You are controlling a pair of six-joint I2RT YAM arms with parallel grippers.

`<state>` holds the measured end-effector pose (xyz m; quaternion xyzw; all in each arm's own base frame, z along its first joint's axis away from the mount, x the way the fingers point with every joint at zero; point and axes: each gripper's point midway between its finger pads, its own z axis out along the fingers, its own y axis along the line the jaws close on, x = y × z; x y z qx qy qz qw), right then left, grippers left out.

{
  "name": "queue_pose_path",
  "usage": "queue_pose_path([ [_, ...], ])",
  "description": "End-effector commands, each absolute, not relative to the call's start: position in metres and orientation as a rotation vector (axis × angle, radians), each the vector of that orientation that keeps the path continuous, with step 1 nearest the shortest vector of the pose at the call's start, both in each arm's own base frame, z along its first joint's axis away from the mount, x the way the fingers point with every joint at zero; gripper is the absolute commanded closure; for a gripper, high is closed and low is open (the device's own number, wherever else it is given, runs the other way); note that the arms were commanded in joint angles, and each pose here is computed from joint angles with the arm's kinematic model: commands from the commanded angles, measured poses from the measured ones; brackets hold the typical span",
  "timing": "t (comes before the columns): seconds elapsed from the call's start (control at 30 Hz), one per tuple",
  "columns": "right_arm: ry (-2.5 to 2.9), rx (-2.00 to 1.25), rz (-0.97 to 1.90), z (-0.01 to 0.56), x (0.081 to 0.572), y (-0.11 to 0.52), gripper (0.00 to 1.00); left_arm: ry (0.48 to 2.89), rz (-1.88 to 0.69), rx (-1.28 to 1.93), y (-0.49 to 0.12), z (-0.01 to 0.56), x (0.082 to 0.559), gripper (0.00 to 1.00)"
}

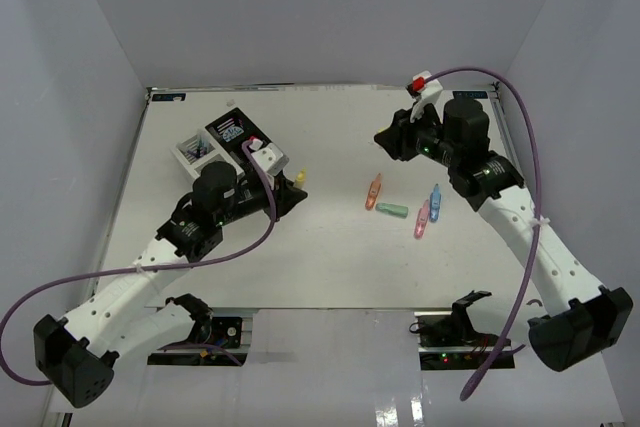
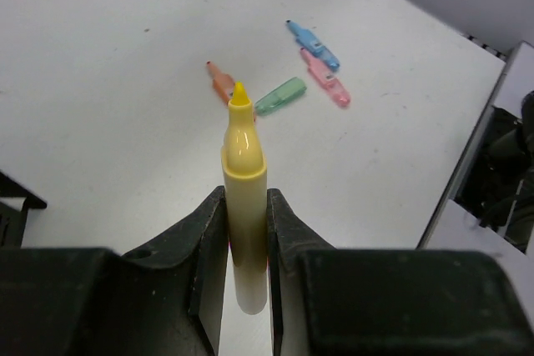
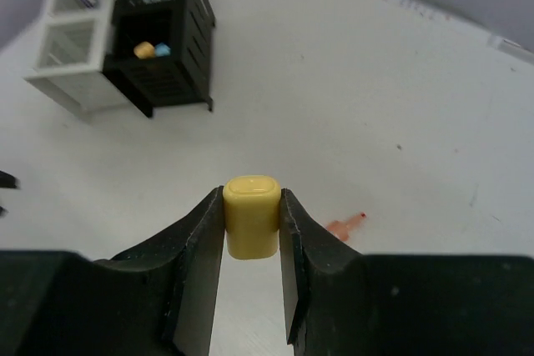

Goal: Sort the stationery into containers
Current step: Close the pen cap on the pen.

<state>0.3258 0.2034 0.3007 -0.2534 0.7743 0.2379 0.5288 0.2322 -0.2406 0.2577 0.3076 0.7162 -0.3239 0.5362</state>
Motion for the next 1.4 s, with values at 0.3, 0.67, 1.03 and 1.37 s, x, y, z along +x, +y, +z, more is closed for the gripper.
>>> queue_pose_path([
  [0.3,1.480,-0.241,1.070,0.402,0.285,0.280,0.92,1.422,-0.929,0.865,-0.291,0.320,0.243,1.00],
  [0.67,1.439,-0.121,1.075,0.404,0.277,0.320,0.92,1.439,-0.810,0.762,-0.269,0.300,0.251,1.00],
  [1.03,1.442,-0.162,1.031,0.405,0.268,0.343,0.92,1.487,-0.751,0.705,-0.261,0.295,0.262,1.00],
  [1.37,1.433,-0.185,1.019,0.408,0.264,0.347,0.92,1.524,-0.733,0.684,-0.259,0.291,0.267,1.00],
])
